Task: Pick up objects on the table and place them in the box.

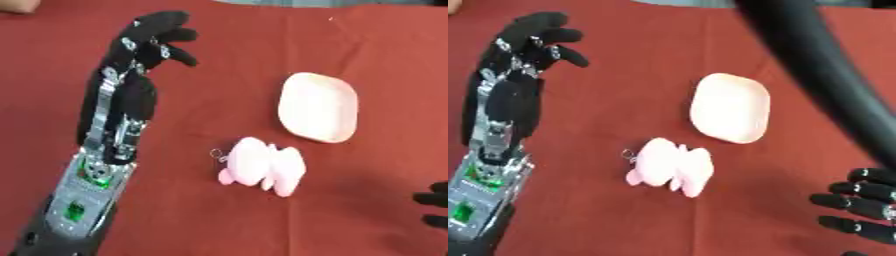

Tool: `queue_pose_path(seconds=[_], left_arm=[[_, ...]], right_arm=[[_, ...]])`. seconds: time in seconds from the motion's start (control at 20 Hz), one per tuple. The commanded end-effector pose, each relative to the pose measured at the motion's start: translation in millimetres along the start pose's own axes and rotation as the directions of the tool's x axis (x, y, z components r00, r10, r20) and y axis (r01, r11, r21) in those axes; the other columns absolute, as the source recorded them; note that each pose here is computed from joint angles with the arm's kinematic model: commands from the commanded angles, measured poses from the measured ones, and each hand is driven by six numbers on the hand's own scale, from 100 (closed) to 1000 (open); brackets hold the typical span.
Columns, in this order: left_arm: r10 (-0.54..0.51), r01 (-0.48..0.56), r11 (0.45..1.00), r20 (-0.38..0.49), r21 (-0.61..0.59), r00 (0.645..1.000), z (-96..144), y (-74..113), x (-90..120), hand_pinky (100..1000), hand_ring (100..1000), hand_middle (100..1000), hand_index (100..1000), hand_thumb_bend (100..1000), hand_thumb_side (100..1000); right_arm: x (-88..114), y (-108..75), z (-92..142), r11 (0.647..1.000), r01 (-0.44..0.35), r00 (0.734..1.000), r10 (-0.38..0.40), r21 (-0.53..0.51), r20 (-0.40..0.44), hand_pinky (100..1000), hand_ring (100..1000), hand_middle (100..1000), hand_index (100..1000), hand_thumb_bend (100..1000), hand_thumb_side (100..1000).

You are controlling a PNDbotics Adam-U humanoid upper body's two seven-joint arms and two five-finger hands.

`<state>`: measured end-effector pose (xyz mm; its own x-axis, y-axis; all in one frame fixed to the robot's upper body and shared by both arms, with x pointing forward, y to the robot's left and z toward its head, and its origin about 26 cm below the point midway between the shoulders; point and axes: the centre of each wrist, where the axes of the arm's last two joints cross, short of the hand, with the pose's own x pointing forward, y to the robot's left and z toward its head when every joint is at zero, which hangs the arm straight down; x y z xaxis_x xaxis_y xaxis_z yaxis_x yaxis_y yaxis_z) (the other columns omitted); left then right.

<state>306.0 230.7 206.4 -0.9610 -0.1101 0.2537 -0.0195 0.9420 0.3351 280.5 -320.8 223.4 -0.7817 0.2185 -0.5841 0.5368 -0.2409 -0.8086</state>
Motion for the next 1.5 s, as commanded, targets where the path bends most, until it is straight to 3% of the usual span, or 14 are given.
queue_pose_path(seconds=[0.05, 0.65, 1.5], left_arm=[[-0.006, 0.007, 1.000, 0.030, -0.015, 1.000, -7, 3.4, 5, 559, 768, 787, 875, 100, 847], [0.000, 0.000, 1.000, 0.028, -0.024, 1.000, -7, 1.9, 5, 558, 768, 788, 875, 100, 848], [0.032, -0.031, 0.999, 0.046, -0.030, 0.998, -12, -3.9, 6, 559, 769, 788, 874, 100, 844]], right_arm=[[-12, -15.7, 4, 1.000, -0.025, 1.000, 0.025, -0.015, -0.001, 630, 714, 844, 791, 319, 475], [-22, -28.0, -9, 0.998, -0.039, 0.999, 0.040, -0.042, 0.033, 631, 715, 846, 791, 320, 475], [-29, -48.1, -69, 0.991, 0.020, 0.994, -0.005, -0.132, 0.112, 632, 724, 852, 799, 327, 487]])
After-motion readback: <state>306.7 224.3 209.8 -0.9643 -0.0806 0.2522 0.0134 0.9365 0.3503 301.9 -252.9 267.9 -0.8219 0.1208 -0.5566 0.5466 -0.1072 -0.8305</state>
